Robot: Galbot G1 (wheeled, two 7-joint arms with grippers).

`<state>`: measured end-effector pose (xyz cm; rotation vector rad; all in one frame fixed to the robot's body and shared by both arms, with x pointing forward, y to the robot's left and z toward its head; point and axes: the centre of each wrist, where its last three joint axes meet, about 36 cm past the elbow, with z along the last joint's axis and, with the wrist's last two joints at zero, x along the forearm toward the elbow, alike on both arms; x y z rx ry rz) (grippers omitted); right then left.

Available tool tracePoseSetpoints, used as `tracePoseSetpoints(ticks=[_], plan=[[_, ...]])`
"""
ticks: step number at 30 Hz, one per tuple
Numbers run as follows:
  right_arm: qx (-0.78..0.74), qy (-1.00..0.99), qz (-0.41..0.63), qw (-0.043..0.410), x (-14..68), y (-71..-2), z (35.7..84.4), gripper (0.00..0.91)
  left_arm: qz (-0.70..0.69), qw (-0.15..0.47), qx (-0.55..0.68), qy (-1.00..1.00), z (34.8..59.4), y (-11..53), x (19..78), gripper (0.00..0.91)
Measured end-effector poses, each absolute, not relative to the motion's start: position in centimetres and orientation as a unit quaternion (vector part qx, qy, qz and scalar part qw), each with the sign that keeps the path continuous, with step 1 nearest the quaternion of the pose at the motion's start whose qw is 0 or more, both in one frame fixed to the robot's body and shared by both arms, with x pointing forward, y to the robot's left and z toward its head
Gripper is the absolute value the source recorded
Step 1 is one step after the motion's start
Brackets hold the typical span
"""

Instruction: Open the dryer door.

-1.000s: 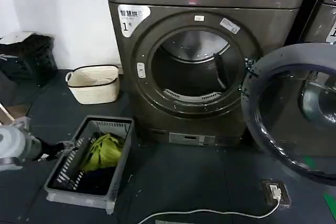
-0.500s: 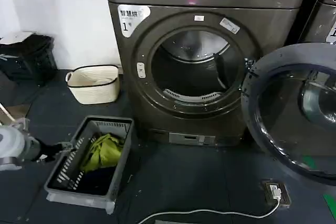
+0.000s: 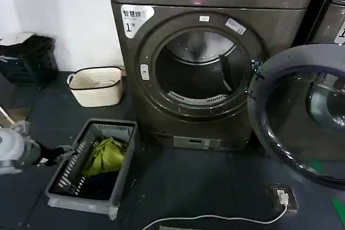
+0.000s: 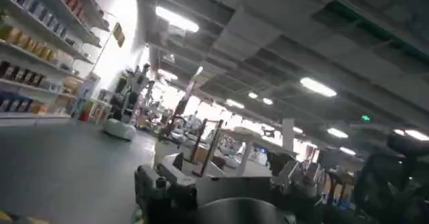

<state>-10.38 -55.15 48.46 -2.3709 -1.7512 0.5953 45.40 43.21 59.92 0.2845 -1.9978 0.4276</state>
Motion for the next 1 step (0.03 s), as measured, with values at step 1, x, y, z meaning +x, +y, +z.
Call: tracePoseSetpoints(ticks=[1], plan=[[-0.787, -0.581, 0.198, 0.067, -10.39, -55.15, 48.45, 0.907, 0.178, 0.514, 0.118, -0.831, 59.91, 43.21, 45.39, 0.907]])
